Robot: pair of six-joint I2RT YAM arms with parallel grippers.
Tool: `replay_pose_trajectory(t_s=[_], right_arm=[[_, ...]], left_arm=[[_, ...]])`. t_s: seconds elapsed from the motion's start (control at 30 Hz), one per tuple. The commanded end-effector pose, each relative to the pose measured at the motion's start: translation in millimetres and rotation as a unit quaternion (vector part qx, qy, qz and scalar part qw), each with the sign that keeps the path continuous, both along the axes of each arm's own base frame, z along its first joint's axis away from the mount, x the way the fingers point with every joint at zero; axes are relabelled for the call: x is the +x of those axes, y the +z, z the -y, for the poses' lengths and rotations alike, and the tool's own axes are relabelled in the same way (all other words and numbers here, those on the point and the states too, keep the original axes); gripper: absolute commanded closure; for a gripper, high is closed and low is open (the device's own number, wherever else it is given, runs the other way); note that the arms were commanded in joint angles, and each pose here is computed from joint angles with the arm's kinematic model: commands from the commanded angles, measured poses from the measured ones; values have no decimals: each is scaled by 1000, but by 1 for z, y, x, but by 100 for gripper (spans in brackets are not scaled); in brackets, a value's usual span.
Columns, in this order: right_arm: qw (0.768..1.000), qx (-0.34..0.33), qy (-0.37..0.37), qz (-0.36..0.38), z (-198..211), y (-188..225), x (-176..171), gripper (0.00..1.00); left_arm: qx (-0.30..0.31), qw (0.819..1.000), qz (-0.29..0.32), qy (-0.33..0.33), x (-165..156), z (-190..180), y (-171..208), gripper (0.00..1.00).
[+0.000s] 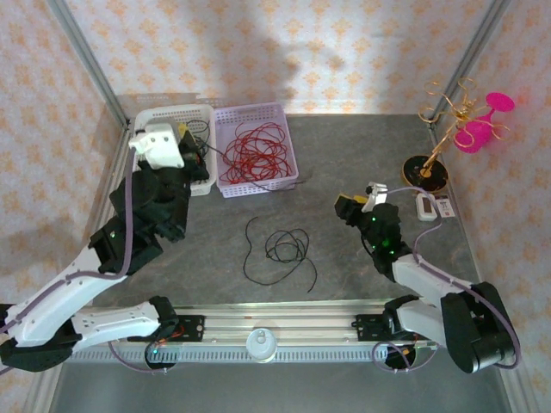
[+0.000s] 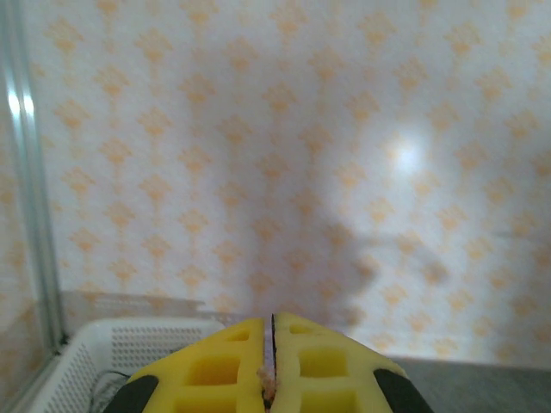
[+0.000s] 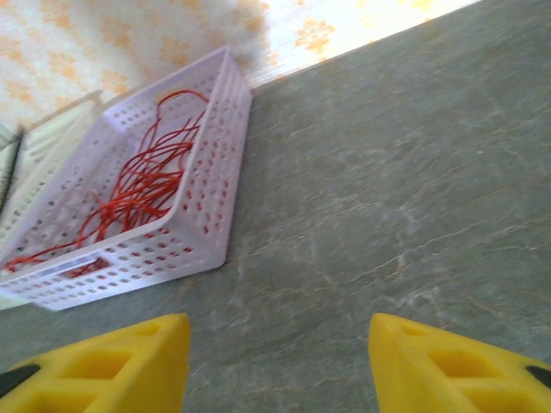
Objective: Untangle the cables
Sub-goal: Straighten the cable, then place the cable into the container.
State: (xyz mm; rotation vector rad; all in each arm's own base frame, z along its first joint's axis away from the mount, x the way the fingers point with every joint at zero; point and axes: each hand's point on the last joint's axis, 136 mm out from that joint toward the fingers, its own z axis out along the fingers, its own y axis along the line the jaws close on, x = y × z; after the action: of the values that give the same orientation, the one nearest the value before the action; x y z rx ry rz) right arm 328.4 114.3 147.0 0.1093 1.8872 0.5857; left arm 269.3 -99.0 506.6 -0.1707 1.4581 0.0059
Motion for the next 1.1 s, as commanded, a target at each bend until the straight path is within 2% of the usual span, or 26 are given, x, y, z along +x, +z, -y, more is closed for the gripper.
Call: replay_pose_trajectory(t_s=[0.0, 0.13, 0.27, 0.43, 0.7, 1.07], right_arm=[[999, 17, 35, 21, -13, 13, -10, 42], [998, 31, 61, 17, -21, 16, -22, 41], [997, 37, 72, 14, -23, 18, -30, 40], [996, 37, 82, 8, -25, 16, -35, 40], [995, 23, 99, -13, -28, 6, -41, 41], [993, 18, 108, -40, -32, -9, -39, 41]], left_arm=[[23, 999, 15, 35, 18, -6, 20, 100], [23, 998, 34, 44, 43, -13, 42, 100], [32, 996, 61, 55, 53, -16, 70, 100], [49, 991, 76, 101, 71, -35, 88, 100], [96, 968, 44, 227, 114, -106, 71, 100], [56, 962, 45, 265, 135, -188, 49, 100]])
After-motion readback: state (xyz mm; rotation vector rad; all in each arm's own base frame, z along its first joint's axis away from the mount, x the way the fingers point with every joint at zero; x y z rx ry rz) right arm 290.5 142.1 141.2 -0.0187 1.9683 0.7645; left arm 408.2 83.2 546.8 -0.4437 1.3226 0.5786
